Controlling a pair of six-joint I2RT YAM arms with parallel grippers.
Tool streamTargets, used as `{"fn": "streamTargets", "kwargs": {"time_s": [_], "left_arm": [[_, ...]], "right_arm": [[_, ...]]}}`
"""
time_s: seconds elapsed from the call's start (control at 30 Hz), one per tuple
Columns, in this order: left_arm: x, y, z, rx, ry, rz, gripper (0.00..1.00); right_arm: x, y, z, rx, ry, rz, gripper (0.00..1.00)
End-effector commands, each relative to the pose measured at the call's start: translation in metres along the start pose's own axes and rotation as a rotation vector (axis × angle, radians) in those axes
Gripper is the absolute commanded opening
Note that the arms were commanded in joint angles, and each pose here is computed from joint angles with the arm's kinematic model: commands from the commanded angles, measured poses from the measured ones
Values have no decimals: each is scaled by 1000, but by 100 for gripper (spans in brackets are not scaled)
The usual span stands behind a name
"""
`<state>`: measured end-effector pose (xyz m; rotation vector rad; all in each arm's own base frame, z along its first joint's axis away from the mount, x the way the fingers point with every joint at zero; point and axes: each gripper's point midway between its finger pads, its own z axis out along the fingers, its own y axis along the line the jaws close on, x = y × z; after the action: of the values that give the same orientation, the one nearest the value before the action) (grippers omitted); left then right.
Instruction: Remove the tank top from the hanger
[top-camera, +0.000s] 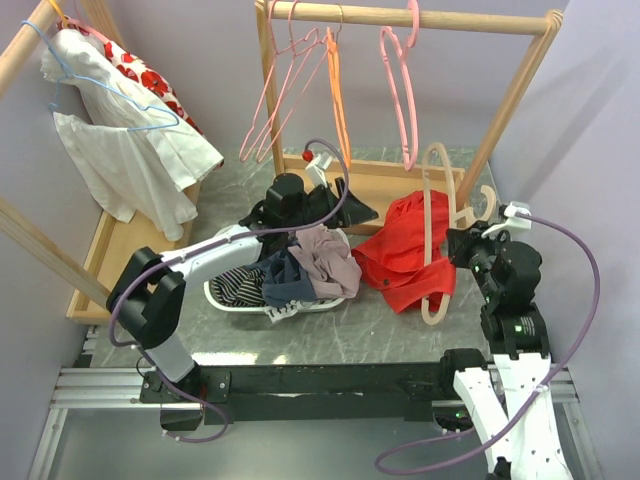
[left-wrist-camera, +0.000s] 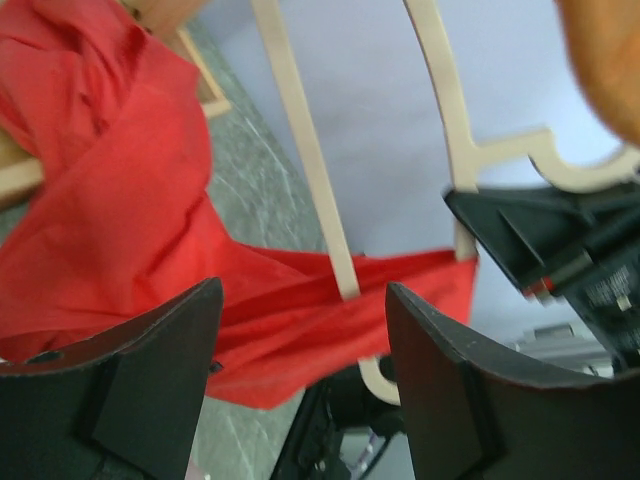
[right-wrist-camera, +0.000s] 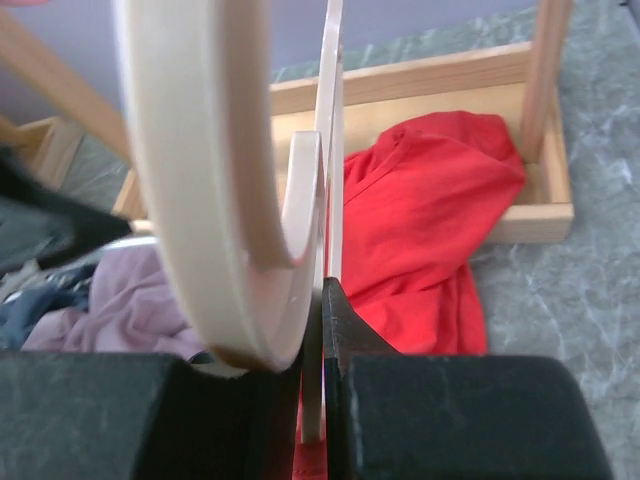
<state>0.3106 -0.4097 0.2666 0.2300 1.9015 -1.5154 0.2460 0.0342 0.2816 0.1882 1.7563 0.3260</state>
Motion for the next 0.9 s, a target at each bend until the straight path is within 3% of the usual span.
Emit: {"fn": "streamTargets", "kwargs": {"time_s": [0.0,0.33,0.47,0.6,0.87], "left_arm": [[20,-36,5,152,88,48,72],[48,-74,45,363,221,32,70],[68,-69,52,340,261,102,70],[93,-49,57,275,281,259,69],[115,-36,57,237,297,314,67]], "right_arm": [[-37,-6,7,51,-175,19,0],[-42,19,15,-78,-165,44,0],[-49,24,15,-95,-167,42,0],[-57,29,16,-113,-168,52,1],[-71,40,17,-154,-174,55,3]]}}
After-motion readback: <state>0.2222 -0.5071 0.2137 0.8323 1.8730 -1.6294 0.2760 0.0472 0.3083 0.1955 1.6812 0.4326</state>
